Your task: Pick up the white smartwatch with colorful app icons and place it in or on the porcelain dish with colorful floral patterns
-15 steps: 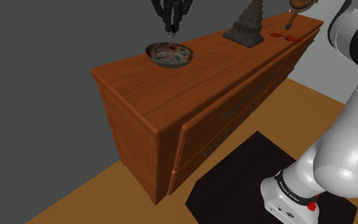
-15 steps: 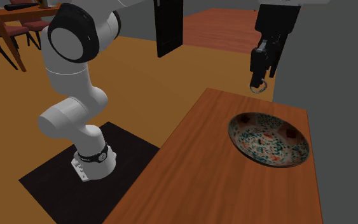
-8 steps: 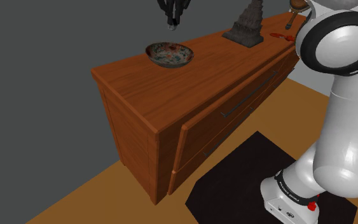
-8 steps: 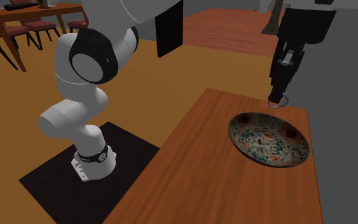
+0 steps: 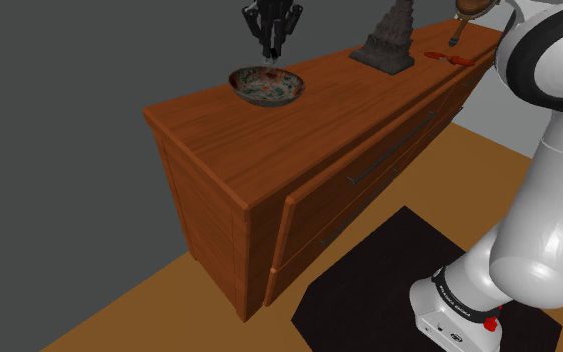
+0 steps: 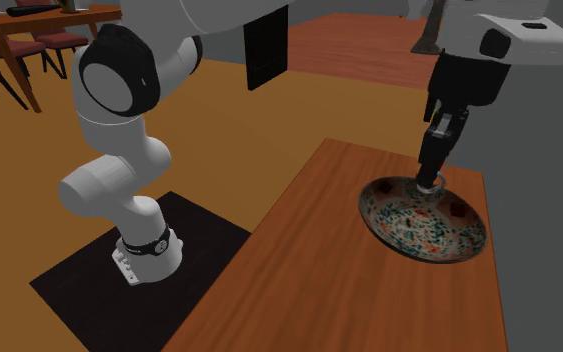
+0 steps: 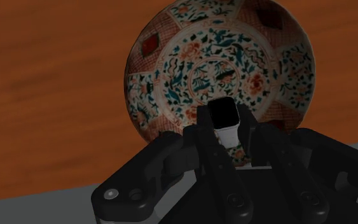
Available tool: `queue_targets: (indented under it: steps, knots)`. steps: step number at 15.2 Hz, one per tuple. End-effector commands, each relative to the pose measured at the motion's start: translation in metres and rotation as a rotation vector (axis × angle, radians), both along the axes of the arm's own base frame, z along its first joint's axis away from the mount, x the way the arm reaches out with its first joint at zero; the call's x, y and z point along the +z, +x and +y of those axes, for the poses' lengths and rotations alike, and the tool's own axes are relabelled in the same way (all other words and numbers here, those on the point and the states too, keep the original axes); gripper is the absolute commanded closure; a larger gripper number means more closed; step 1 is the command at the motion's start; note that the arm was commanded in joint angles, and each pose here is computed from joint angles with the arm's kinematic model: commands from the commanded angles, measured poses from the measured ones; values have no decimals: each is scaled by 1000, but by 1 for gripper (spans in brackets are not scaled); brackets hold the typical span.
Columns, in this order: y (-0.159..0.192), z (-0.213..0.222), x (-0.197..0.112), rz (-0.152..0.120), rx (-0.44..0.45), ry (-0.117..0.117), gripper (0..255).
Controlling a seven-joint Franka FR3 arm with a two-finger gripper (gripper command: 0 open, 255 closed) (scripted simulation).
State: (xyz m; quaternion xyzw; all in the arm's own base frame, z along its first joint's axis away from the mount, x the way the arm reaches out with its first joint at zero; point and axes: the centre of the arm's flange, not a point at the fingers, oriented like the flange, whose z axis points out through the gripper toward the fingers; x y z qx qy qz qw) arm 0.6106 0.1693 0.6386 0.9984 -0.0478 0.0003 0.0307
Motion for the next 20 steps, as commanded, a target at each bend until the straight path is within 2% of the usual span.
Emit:
queue_targets:
  steps: [1, 7, 14, 15, 20]
  knots:
    - [-1, 0, -11, -1, 0, 0, 255]
    - [-1, 0, -41, -1, 0, 0, 255]
    - [-1, 0, -41, -1, 0, 0, 255]
    - [-1, 0, -41, -1, 0, 0, 0]
    - [-1, 0, -41, -1, 0, 0, 0]
